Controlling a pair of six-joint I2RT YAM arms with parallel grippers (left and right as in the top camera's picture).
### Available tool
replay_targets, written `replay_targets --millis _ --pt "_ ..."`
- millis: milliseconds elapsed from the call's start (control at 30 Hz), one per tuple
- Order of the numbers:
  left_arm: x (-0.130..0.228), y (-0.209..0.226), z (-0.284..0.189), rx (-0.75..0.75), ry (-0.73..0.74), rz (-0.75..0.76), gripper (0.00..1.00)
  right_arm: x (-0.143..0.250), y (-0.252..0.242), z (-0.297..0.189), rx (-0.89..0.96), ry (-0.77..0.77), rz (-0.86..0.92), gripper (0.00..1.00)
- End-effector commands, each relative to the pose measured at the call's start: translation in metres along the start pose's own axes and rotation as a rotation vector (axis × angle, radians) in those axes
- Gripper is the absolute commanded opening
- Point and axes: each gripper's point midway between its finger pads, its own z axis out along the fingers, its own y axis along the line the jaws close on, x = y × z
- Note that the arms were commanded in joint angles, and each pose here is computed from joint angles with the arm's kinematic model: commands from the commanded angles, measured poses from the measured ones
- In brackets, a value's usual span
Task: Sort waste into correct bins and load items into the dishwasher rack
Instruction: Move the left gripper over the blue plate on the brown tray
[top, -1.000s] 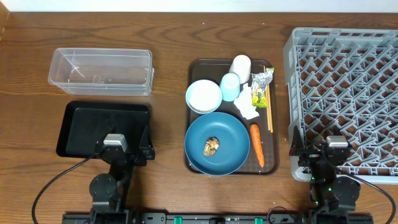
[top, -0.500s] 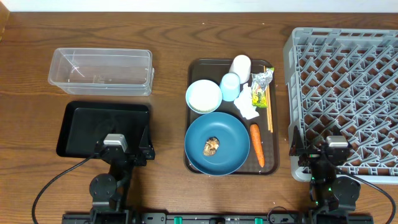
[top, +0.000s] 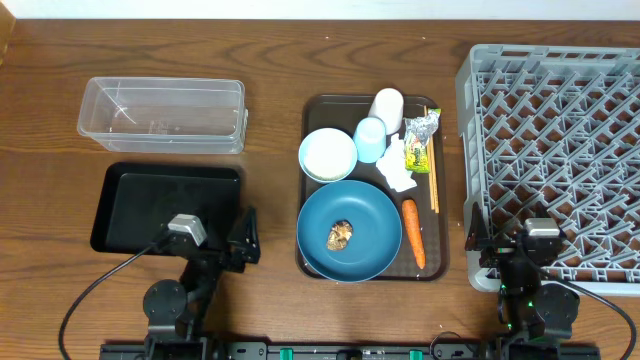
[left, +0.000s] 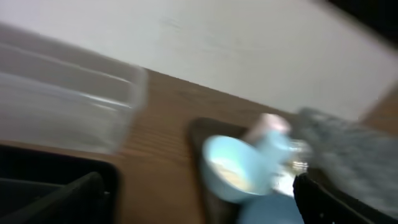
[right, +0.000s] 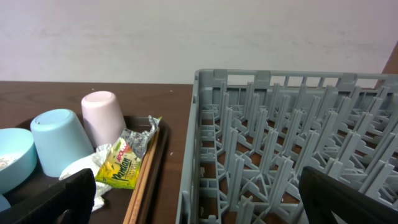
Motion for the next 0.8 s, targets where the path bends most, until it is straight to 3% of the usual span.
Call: replay_targets --millis 0,400,767 --pt "0.029 -0.023 -0.003 0.140 0.145 -0.230 0.98 0.001 -0.004 0.000 0.015 0.000 -0.014 0.99" --pt "0.037 -0.046 -0.010 0.264 0.224 -0.241 0.98 0.001 -0.004 0.000 0.015 0.000 -0.014 0.99" --pt "0.003 -0.088 -0.023 0.394 0.254 -0.203 0.98 0.001 -0.004 0.000 0.015 0.000 -0.014 0.99"
